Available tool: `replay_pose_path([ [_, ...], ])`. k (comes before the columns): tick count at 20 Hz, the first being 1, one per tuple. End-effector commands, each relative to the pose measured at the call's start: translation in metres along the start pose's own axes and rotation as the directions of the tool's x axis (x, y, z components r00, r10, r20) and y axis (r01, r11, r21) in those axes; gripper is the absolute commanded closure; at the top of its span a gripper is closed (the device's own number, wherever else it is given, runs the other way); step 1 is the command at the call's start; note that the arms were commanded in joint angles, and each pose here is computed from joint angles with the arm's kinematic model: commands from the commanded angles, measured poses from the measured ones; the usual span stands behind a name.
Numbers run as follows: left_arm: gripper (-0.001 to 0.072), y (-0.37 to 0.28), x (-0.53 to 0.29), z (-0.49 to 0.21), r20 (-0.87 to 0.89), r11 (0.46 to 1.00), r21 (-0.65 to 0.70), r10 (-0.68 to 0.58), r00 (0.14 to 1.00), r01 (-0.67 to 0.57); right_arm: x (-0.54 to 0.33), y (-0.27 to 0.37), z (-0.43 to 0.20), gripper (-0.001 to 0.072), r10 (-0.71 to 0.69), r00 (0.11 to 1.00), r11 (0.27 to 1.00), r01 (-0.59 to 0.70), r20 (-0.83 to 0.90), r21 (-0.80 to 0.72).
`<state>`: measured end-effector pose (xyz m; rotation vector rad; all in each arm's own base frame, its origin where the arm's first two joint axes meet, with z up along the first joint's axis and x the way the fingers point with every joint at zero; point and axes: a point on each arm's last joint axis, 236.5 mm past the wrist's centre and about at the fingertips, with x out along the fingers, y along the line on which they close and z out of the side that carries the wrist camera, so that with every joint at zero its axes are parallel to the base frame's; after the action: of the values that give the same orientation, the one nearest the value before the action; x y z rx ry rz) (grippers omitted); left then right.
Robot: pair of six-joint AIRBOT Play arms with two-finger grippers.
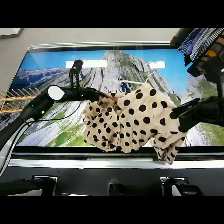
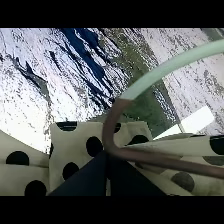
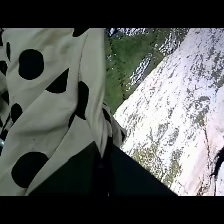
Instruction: Fold the clothes and pants, and hang the long-sleeved shirts on hangers.
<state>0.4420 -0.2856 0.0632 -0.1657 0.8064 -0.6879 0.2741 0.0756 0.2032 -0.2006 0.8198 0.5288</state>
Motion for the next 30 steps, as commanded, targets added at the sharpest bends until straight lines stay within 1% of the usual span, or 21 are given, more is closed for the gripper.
replay_pose_path([
  [1,0.0682,-0.019,0.013,-0.016,-0.046,0.999,0.006,-0.039,0.998,0.039,0.008,-0.008,0.003,0.0682,-0.011,1.0,1.0,0.011,0.001,0.012],
  [4,0.0679,-0.031,0.032,-0.034,-0.09,0.997,-0.029,-0.075,0.993,0.073,0.019,-0.013,0.003,0.0682,0.0,1.0,1.0,0.0,-0.019,0.029],
  [5,0.0663,-0.033,0.037,-0.038,-0.098,0.995,-0.049,-0.086,0.992,0.081,0.021,-0.015,0.003,0.0682,0.0,1.0,0.999,0.001,-0.02,0.032],
  [6,0.0563,-0.032,0.04,-0.04,-0.103,0.995,-0.056,-0.087,0.991,0.081,0.022,-0.016,0.004,0.0682,-0.002,1.0,0.999,0.002,-0.018,0.033],
  [7,0.0412,-0.031,0.042,-0.042,-0.106,0.995,-0.058,-0.086,0.991,0.08,0.022,-0.017,0.005,0.0682,-0.005,1.0,0.999,0.005,-0.014,0.033],
  [8,0.0316,-0.028,0.041,-0.041,-0.104,0.995,-0.059,-0.082,0.991,0.076,0.022,-0.017,0.006,0.0682,-0.006,1.0,0.999,0.006,-0.012,0.033],
  [9,0.0287,-0.022,0.039,-0.038,-0.099,0.996,-0.065,-0.074,0.992,0.068,0.022,-0.017,0.006,0.0682,-0.006,1.0,0.999,0.006,-0.013,0.033],
  [11,0.028,-0.003,0.031,-0.032,-0.091,0.995,-0.091,-0.055,0.994,0.047,0.023,-0.018,0.006,0.0682,-0.006,1.0,0.999,0.007,-0.013,0.034],
  [12,0.0244,0.009,0.025,-0.032,-0.102,0.993,-0.11,-0.05,0.994,0.039,0.023,-0.018,0.006,0.0682,-0.006,1.0,0.999,0.007,-0.013,0.034],
  [13,0.0244,0.017,0.02,-0.037,-0.13,0.991,-0.127,-0.055,0.99,0.038,0.023,-0.018,0.006,0.0682,-0.006,1.0,0.999,0.006,-0.013,0.034],
  [16,0.0244,0.026,0.015,-0.061,-0.203,0.992,-0.117,-0.075,0.976,0.052,0.023,-0.017,0.006,0.0682,-0.005,1.0,0.999,0.006,-0.013,0.034],
  [20,0.0244,-0.012,0.034,-0.063,-0.157,0.968,-0.16,-0.216,0.964,0.192,0.023,-0.018,0.006,0.0682,-0.006,1.0,0.998,0.006,-0.014,0.061],
  [23,0.0244,-0.031,0.052,-0.069,-0.139,0.942,-0.217,-0.288,0.948,0.254,0.022,-0.017,0.005,0.0682,-0.004,1.0,0.998,0.005,-0.016,0.065],
  [30,0.0245,-0.036,0.076,-0.07,-0.095,0.919,-0.3,-0.297,0.95,0.257,0.022,-0.014,-0.001,0.0682,0.01,0.999,0.997,-0.007,-0.039,0.08],
])
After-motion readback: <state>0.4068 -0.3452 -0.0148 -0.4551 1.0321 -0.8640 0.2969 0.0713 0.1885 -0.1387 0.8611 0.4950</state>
